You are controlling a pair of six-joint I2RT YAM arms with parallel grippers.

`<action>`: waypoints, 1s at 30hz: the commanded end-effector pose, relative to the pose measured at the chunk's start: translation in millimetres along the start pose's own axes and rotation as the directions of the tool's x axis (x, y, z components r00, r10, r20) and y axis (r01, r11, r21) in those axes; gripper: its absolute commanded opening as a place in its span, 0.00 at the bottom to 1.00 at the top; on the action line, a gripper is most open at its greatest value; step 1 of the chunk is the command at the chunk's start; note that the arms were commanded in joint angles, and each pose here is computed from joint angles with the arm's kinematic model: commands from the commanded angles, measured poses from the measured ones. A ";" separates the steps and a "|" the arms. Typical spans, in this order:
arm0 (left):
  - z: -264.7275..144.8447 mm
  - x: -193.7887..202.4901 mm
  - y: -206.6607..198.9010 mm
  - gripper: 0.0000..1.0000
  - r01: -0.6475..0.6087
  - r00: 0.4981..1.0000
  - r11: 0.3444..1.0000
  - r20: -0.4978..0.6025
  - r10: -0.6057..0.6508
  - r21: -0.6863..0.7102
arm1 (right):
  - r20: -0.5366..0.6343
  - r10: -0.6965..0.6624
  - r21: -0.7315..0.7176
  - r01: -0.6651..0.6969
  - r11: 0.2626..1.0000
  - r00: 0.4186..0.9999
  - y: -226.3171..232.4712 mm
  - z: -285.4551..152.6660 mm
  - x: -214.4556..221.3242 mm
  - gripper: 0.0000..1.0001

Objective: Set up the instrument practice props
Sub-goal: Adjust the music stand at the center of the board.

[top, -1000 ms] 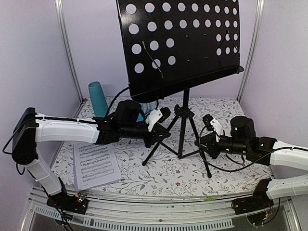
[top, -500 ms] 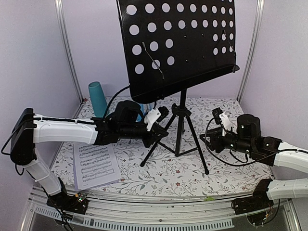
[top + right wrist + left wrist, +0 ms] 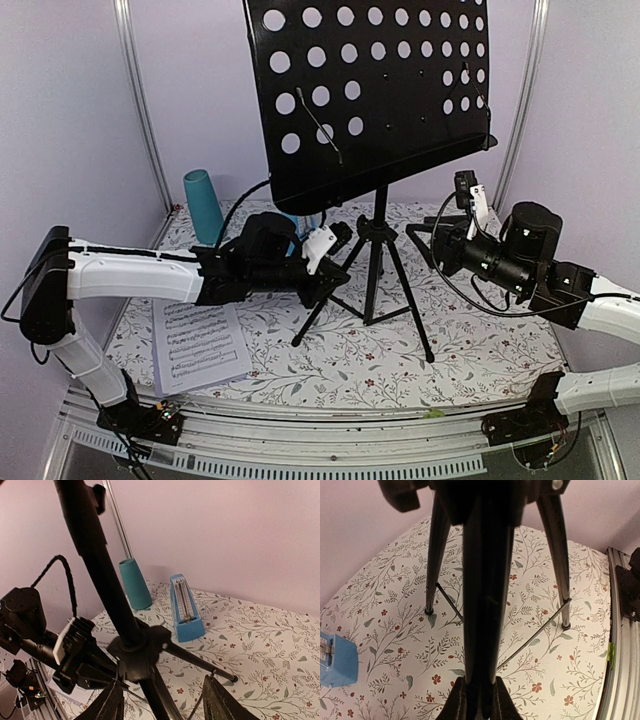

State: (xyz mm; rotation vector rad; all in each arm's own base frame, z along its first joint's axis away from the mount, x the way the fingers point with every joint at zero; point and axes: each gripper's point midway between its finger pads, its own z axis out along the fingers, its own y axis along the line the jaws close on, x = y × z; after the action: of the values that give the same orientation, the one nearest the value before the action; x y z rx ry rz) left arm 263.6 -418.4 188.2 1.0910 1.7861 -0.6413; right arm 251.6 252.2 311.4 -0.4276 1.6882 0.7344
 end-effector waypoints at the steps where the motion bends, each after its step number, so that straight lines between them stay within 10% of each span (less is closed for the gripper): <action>1: 3.5 83.4 -4.2 0.00 0.080 0.962 0.996 -0.258 -0.087 -0.039 | 0.124 0.024 0.043 -0.030 0.999 0.992 16.3 9.8 -36.2 0.56; 30: 3.9 72.1 -8.5 0.00 0.084 0.974 0.996 -0.210 -0.088 -0.026 | 0.369 -0.004 0.331 -0.128 0.935 0.930 22.4 53.6 -57.1 0.47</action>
State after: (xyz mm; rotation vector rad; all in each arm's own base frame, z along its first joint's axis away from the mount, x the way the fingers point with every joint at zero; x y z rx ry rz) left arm 264.3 -417.7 189.1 1.0492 1.7842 -0.6238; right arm 285.8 311.7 337.6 -0.1284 1.5336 0.5115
